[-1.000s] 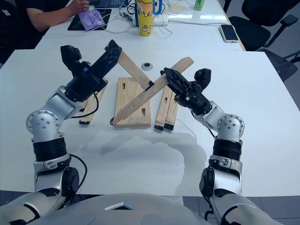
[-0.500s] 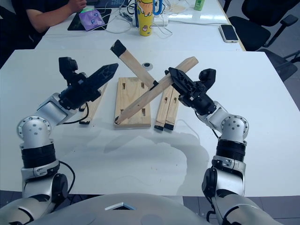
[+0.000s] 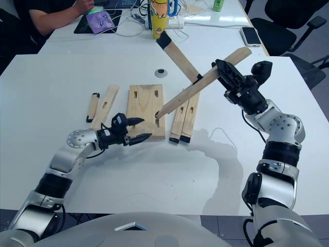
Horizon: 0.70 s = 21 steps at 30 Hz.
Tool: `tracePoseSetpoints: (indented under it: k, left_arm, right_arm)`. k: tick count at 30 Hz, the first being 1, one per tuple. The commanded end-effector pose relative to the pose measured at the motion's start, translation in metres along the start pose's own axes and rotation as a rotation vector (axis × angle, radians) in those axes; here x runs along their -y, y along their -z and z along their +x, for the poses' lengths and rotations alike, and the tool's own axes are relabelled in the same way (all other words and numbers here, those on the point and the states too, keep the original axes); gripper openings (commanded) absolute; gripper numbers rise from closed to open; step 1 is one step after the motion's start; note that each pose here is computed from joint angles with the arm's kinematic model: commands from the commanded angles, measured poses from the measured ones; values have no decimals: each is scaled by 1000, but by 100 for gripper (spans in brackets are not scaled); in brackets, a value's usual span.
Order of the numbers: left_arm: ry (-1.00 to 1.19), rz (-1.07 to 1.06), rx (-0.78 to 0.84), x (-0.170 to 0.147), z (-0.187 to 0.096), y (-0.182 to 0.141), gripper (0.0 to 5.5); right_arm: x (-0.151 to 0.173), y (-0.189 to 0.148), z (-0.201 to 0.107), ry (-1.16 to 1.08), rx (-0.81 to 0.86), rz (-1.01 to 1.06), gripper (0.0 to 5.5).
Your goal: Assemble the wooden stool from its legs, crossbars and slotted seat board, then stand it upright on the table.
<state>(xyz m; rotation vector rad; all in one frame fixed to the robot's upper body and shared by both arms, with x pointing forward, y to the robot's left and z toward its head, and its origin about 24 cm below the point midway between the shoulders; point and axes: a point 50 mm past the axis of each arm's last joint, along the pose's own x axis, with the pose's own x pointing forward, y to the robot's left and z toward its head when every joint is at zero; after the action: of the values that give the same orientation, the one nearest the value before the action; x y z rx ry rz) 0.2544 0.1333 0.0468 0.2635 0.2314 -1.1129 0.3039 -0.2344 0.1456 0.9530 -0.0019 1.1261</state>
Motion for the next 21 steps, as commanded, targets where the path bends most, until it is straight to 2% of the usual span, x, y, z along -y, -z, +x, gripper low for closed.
tracePoseSetpoints:
  k: [1,8,21]
  left_arm:
    - [18,142,-102,-2,6,11,344]
    - [13,159,-192,-3,12,30,344]
    - [82,111,-258,3,6,45,344]
  right_arm:
    - [3,-2,13,-3,-95,-101,214]
    - [17,2,30,-8,-219,-251,214]
    - [35,21,56,-87,-412,-349,214]
